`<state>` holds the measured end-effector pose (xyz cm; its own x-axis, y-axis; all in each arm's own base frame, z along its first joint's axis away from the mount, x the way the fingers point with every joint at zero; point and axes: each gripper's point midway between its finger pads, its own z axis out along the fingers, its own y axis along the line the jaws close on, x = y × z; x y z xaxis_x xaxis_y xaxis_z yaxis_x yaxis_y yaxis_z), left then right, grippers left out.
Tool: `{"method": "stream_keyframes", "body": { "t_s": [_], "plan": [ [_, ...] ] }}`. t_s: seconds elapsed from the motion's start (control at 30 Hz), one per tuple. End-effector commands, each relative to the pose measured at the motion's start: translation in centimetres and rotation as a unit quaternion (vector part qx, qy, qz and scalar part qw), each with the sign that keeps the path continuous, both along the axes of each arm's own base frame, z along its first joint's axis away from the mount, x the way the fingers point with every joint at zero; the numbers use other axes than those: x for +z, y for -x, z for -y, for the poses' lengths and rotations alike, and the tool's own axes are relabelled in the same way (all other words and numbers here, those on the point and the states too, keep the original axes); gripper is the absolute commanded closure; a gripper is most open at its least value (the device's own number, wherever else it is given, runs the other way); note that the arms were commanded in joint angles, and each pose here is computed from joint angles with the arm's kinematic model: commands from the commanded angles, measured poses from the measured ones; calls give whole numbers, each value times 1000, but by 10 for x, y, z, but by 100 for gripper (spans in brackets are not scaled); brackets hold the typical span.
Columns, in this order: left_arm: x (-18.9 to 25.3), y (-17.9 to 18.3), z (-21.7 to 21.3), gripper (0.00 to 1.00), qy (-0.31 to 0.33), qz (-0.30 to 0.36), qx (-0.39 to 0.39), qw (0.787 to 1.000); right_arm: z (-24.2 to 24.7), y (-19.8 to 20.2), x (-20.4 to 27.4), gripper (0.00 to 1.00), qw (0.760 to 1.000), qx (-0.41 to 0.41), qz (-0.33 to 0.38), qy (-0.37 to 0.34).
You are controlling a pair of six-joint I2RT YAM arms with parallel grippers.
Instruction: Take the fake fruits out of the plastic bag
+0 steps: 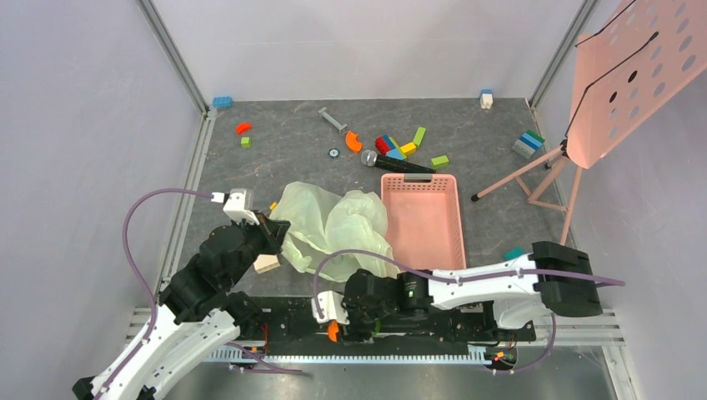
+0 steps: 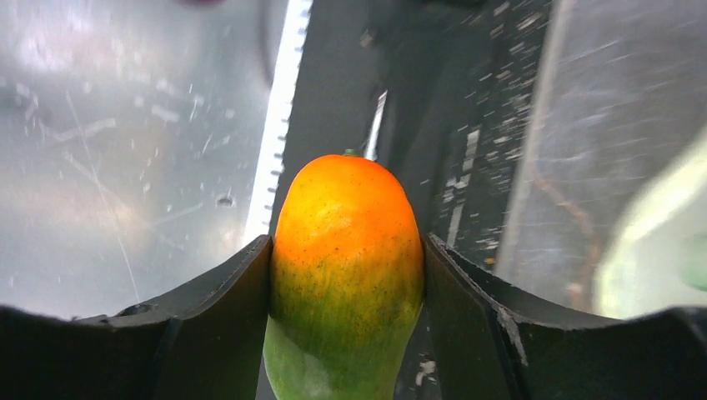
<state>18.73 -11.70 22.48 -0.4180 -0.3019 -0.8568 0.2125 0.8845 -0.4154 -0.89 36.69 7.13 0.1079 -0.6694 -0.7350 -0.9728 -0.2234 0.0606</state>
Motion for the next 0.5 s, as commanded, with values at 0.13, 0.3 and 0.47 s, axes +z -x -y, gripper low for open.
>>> {"method": "stream_keyframes", "body": {
  "t_s": [0.13, 0.3, 0.47],
  "plan": [
    [11, -2, 7, 98, 26, 8, -5, 1000, -34, -61, 179, 76, 961, -196, 54, -186],
    [9, -1, 6, 98, 26, 6, -4, 1000, 3, -118, 249, 66, 910, -337, 129, -204],
    [8, 0, 6, 98, 26, 5, -5, 1000, 68, -210, 260, 69, 845, -476, 163, -180]
  ]
}}
